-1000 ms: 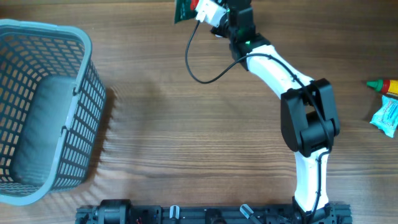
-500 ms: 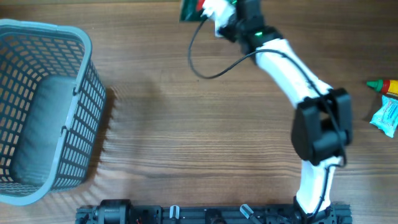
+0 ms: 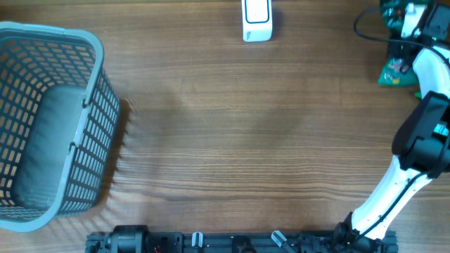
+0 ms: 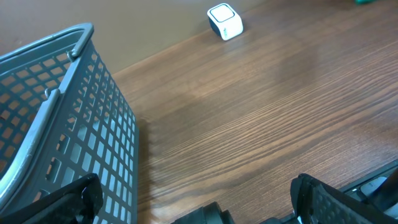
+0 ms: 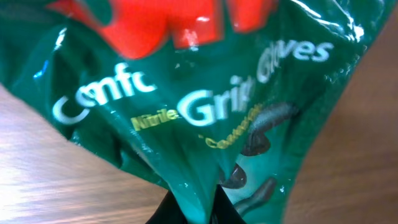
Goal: Scan the item barcode
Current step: 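Carry gloves packet to the right edge and drop it there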
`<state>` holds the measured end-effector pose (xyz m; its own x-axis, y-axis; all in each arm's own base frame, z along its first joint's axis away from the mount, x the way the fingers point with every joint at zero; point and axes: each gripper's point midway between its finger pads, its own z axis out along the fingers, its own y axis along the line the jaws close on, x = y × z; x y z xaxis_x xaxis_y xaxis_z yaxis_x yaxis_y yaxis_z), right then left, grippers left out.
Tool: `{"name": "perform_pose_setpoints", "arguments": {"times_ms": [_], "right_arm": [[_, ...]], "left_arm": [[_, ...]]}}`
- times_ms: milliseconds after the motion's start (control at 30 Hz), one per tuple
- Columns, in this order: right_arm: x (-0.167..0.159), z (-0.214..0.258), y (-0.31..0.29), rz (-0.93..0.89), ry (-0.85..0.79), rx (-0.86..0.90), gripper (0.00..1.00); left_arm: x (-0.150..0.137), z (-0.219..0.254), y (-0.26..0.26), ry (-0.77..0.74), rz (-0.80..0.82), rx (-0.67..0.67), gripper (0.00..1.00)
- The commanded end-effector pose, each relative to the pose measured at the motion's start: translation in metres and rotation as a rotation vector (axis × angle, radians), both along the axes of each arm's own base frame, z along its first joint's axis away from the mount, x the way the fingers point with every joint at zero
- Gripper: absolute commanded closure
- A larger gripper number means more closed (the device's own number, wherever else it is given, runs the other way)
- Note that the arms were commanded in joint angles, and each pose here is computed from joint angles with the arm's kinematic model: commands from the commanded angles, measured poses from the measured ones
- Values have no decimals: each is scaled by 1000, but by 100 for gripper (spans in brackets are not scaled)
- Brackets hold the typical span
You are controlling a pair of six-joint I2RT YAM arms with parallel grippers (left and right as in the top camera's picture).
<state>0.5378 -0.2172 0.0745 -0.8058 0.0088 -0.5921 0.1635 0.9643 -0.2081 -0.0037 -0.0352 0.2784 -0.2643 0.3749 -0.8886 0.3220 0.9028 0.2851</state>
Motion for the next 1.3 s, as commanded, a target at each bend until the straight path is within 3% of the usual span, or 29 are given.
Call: {"name": "perform_pose_setpoints", "arguments": {"times_ms": [0,133,200,333,367,400,467,567,667,767,900,933,1033,1067,1267], "right_arm": [[-21,-24,-34,-176,50,-11,91],[-54,-19,-82,-461,25,13,95],[-65,-16,-95,-544,12,45,87],[-93,-21,-112,-732,22,79,46],[-101,-23,-112,-808,17,121,11],[-105,-22,-112,-852,10,155,0],[-94,-7,-106,-817,-25,228,0],[-57,55,-80,-609,-159,349,0],[-29,160,-21,-319,-360,547,0],[-38,250,43,-31,-481,613,0],[-99,358,125,202,-606,506,0],[-132,393,157,266,-657,486,0],[-182,433,195,344,-727,463,0],[-235,465,219,382,-805,448,0],[-322,486,247,414,-885,409,0]], "left_arm": [[0,0,0,-6,-2,6,0],[0,0,0,-6,-2,6,0],[0,0,0,-6,-2,6,0],[0,0,0,-6,-2,6,0],[0,0,0,-6,-2,6,0],[0,0,0,-6,-2,6,0],[0,0,0,-6,-2,6,0],[0,0,0,-6,-2,6,0],[0,0,0,-6,-2,6,0],[0,0,0,-6,-2,6,0],[0,0,0,-6,-2,6,0],[0,0,0,-6,-2,6,0],[0,1,0,-7,-2,6,0],[0,0,0,-6,-2,6,0],[0,0,0,-6,-2,6,0]]}}
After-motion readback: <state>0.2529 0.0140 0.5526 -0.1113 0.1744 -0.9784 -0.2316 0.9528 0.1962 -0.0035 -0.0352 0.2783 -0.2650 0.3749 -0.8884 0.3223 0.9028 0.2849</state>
